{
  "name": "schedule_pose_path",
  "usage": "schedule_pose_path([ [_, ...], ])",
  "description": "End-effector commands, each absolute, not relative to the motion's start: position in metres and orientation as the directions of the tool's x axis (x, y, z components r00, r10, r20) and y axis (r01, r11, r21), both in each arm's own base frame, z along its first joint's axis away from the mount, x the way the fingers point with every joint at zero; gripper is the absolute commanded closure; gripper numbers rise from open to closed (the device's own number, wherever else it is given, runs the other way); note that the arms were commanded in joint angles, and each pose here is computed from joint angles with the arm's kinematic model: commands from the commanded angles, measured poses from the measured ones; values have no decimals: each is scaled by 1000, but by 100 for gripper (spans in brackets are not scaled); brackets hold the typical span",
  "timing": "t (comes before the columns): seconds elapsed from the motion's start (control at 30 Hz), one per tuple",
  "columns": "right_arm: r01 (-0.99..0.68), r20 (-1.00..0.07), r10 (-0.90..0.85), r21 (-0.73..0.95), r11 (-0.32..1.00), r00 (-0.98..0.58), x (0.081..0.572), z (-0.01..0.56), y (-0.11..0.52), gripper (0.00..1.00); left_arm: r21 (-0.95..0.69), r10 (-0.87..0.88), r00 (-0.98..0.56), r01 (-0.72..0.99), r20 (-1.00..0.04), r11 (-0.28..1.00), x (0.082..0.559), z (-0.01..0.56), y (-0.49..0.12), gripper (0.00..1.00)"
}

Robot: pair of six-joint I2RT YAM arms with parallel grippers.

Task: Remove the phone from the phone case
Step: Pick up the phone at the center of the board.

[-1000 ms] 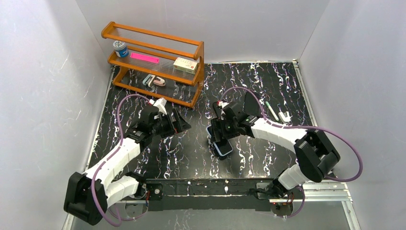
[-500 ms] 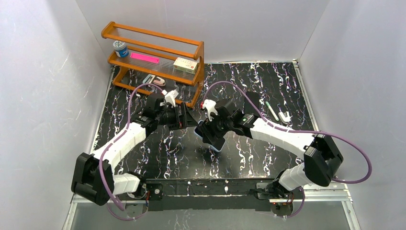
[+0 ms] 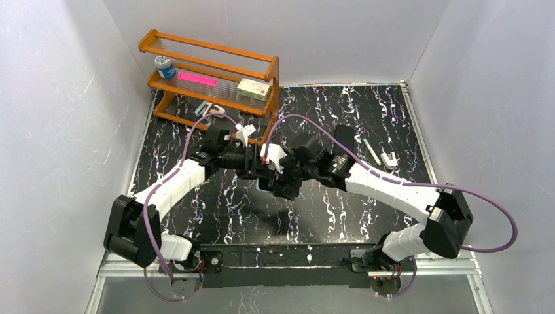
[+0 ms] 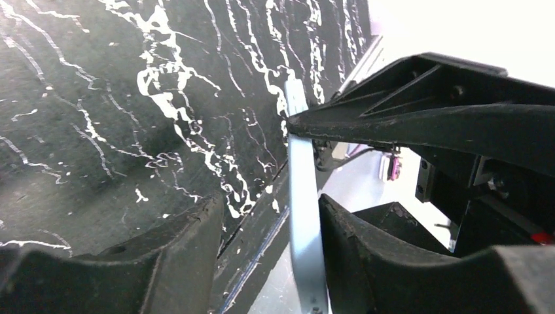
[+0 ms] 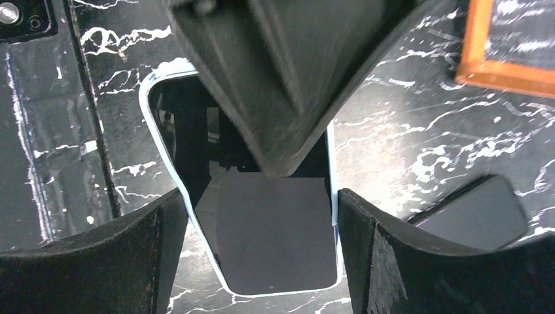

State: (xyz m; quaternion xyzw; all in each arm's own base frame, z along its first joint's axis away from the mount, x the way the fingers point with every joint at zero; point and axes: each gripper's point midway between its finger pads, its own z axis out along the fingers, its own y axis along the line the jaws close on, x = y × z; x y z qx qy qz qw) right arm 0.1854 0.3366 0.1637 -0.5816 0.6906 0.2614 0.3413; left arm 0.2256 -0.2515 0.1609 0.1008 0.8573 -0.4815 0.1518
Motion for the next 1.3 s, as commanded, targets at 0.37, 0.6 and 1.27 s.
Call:
schedule_pose_path([
  [0.37, -943, -762, -606, -328, 58, 227, 210, 207, 370, 88, -856, 112, -935, 354, -337, 378, 201, 190, -262, 100],
  [0.6, -886, -821, -517, -405, 225, 244, 222, 241, 355, 45, -812, 17, -904, 392, -427, 433, 214, 200, -257, 100],
  [1.27, -633, -888, 284, 457, 625, -361, 213, 300, 307, 1, -904, -704, -571, 203, -421, 376, 272, 252, -204, 100],
])
